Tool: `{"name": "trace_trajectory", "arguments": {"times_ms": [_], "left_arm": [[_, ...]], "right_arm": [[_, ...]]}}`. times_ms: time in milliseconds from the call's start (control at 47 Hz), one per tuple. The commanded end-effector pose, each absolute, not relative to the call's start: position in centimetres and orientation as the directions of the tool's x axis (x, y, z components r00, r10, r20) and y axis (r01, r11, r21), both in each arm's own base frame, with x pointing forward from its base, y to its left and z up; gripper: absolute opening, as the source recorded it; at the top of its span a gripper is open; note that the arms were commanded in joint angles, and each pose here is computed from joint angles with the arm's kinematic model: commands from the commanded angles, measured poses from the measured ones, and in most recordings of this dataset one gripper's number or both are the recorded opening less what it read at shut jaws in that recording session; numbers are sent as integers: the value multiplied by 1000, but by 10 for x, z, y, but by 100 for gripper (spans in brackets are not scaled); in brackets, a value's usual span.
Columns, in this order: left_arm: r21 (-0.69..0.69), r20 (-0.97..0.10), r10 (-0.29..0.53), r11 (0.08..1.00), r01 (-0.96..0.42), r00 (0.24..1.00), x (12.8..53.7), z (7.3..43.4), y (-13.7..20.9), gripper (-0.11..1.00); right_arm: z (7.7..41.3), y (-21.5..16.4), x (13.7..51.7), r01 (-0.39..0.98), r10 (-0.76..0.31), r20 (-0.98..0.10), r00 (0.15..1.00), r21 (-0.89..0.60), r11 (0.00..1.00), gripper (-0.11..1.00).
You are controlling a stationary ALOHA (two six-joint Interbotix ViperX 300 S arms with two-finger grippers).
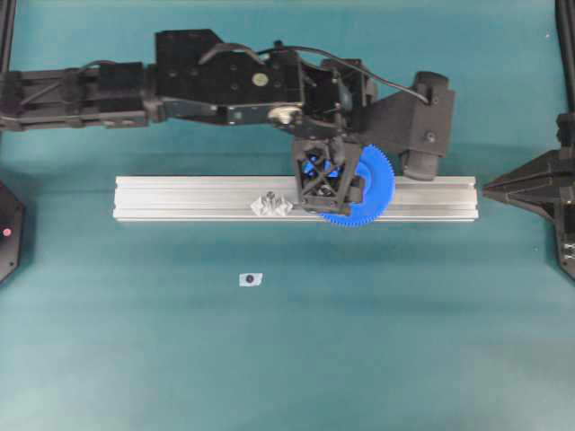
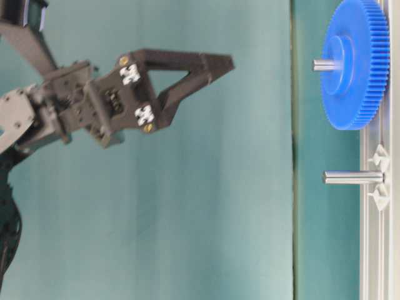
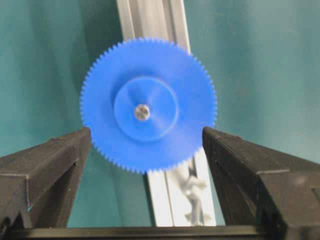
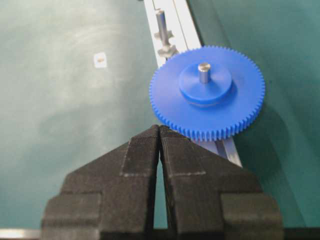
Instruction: Find the location of the shaft and insert the large gear.
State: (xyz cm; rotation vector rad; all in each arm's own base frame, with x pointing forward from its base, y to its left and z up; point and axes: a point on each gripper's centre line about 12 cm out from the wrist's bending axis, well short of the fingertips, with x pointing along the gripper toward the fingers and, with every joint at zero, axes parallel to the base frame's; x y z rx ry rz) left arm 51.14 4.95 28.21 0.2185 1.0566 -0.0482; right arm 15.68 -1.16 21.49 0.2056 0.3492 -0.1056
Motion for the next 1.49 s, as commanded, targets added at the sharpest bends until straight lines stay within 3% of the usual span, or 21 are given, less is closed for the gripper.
{"name": "trace_trajectory", "arguments": {"times_ms": [0,255,1468], "left_arm": [[174,-818,72,977,127,570,501,314,47,87],[160,-732,75,985,64,677,487,320,43,87],[157,-704,71,986,57,707,487,324,39,87]], "right_arm": [[219,-12,159,140,-69,-340,938,189,972,6],[220,-12,159,140,-69,-338,938,189,972,6],[219,-12,155,142,-74,-324,943,190,971,6]]}}
